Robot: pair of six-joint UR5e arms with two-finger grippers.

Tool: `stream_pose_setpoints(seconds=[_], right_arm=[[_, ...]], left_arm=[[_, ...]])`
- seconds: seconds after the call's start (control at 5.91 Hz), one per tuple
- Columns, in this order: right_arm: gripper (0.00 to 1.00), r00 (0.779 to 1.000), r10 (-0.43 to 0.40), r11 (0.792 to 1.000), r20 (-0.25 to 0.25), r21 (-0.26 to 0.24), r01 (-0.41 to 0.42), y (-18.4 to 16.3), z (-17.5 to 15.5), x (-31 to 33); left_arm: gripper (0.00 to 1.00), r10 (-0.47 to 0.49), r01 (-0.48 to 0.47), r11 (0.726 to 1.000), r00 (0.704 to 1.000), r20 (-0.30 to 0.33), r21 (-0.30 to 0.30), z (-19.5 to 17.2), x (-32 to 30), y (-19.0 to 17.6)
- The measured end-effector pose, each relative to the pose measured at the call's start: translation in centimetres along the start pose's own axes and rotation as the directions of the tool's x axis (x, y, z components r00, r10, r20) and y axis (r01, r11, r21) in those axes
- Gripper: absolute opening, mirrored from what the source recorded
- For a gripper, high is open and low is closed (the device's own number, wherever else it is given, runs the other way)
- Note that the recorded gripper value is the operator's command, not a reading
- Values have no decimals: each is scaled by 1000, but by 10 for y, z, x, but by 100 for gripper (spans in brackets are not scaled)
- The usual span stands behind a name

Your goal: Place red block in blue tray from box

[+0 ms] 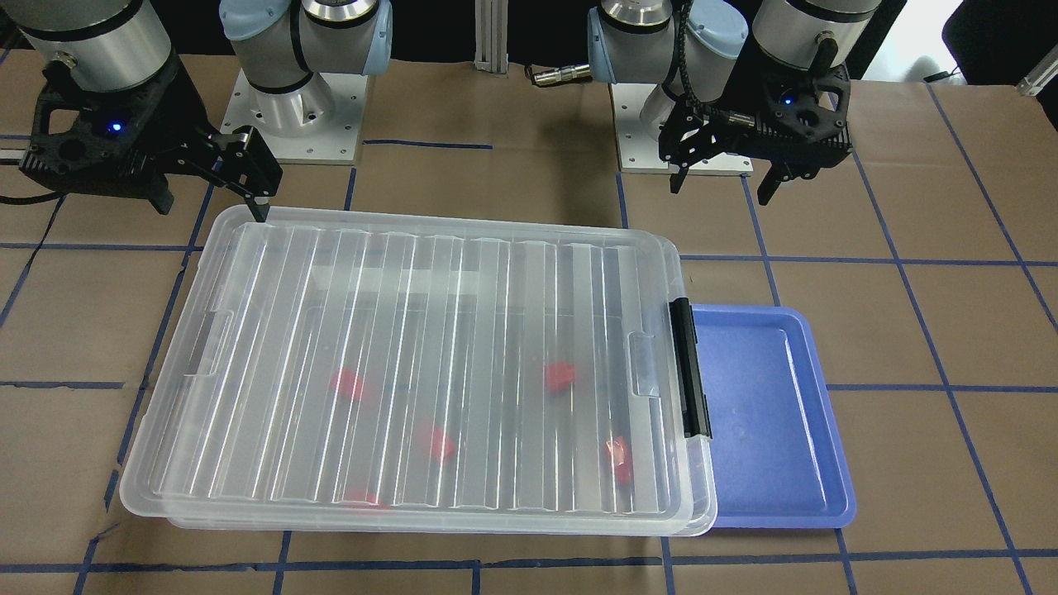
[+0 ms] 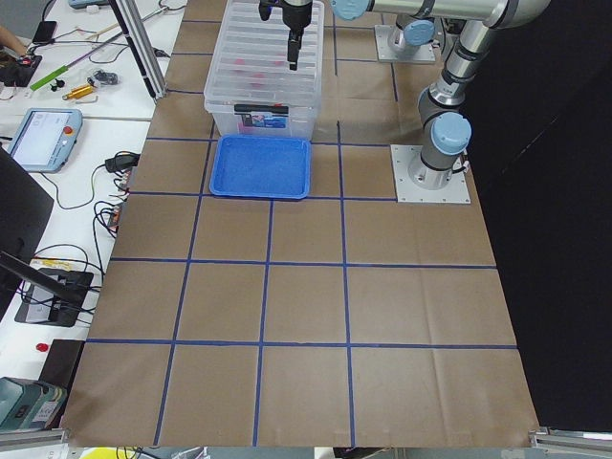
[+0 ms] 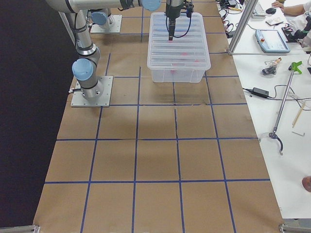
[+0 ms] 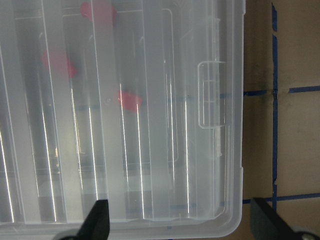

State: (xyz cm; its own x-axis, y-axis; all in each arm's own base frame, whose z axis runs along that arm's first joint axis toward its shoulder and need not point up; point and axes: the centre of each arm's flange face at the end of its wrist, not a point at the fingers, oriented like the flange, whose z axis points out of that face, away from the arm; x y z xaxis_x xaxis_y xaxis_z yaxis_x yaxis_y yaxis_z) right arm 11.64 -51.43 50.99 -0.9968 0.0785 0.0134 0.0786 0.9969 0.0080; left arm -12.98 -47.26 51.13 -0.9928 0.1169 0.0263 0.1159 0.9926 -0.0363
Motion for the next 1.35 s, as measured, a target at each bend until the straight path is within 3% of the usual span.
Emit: stream_pose_setpoints(seconds=[0.34, 0.85, 1.35], right_arm=[[100, 1000, -12, 1000, -17, -10, 12, -18, 45, 41], [100, 997, -73, 997, -30, 34, 74, -27, 142, 75], [100, 994, -102, 994, -37, 32, 103, -33, 165, 114]], left_arm=[[98, 0, 0, 1000, 1000, -1, -1, 1, 0, 0], [98, 1, -1, 1000, 1000, -1, -1, 1, 0, 0], [98, 1, -1, 1000, 1000, -1, -2, 1, 0, 0]])
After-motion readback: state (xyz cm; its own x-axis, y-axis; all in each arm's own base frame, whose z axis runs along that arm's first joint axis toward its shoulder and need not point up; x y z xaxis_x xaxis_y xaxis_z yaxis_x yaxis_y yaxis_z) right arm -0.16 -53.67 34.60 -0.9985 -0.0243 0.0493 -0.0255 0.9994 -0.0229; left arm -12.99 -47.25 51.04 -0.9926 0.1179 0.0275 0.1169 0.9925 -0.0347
